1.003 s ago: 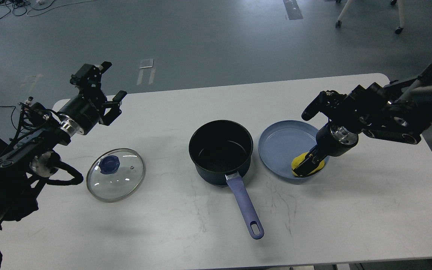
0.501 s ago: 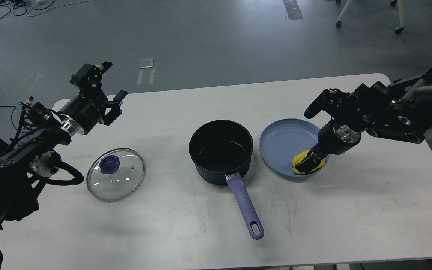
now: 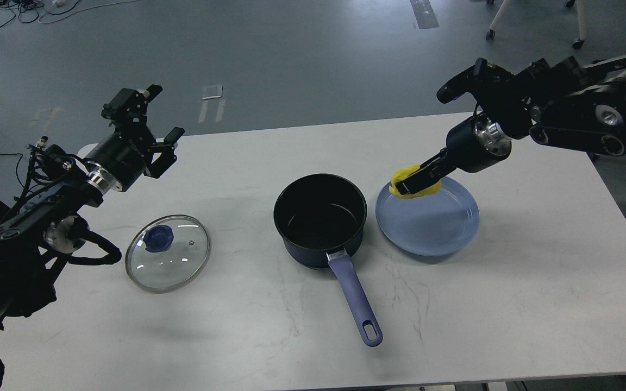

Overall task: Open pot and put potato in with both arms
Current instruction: 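Lift the potato and carry it over the saucepan with the right gripper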

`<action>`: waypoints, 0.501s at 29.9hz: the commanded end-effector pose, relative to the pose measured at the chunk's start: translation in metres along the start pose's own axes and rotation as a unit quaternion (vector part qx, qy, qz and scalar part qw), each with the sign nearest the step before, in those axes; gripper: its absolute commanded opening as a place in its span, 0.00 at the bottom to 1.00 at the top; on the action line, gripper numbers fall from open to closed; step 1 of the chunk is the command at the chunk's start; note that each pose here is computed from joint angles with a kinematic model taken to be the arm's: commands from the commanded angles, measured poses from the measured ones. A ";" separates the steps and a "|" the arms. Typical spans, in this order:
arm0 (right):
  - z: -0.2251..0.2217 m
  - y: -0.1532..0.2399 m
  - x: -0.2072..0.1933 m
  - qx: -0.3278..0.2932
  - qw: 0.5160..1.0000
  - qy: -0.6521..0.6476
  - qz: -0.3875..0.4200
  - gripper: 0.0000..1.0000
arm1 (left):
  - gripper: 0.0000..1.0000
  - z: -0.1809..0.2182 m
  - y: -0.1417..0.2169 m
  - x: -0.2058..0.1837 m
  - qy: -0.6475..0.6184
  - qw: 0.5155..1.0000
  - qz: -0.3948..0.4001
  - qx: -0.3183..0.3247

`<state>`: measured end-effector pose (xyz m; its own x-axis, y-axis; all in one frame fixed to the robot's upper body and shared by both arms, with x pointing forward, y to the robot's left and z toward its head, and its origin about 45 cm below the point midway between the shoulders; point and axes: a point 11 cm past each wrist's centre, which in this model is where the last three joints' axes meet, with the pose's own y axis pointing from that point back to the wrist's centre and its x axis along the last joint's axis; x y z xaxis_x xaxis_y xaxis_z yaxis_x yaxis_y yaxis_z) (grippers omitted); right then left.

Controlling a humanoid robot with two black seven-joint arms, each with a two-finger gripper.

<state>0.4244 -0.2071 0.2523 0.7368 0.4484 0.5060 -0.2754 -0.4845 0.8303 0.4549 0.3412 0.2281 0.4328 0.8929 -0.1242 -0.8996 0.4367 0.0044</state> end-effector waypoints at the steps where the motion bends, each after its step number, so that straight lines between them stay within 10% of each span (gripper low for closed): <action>1: -0.029 -0.017 0.017 0.038 0.999 -0.015 0.015 0.55 | 0.98 0.001 0.001 0.001 -0.001 1.000 0.002 -0.001; 15: -0.079 -0.068 0.037 0.090 0.995 -0.041 0.032 0.56 | 0.98 0.001 0.000 0.000 0.001 1.000 0.001 -0.002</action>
<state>0.4241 -0.1113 0.2404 0.7695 0.3481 0.5355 -0.2289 -0.6324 0.7400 0.4551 0.3420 0.2290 0.4305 0.8938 -0.1259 -0.9009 0.4340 0.0011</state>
